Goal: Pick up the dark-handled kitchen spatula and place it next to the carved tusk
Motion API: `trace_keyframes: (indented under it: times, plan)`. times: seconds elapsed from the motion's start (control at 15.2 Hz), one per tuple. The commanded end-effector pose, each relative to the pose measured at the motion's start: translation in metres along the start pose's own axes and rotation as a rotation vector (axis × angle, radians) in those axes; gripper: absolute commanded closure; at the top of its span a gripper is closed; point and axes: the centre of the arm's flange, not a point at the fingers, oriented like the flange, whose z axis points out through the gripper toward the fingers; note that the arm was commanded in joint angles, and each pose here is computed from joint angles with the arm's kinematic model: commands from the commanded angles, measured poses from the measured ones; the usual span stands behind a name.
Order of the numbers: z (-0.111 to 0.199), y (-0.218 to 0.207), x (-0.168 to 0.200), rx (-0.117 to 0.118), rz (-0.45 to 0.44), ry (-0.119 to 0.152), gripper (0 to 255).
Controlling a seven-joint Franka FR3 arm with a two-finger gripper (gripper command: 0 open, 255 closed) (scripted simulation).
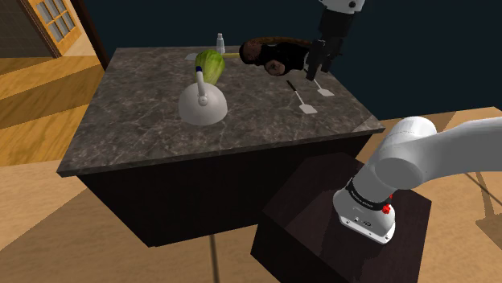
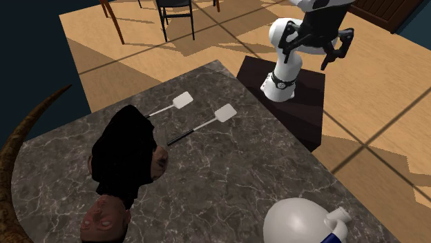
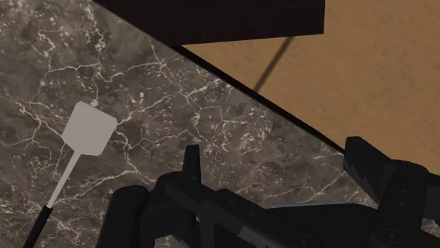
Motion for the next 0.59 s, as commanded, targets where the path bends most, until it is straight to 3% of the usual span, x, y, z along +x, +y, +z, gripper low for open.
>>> trace_keyframes:
  times: [0.0,0.53]
  plan:
    - [0.0,0.0,0.0,0.0,0.0,0.0,0]
    - [0.057,0.062,0.054,-0.027,0.175,0.031,0]
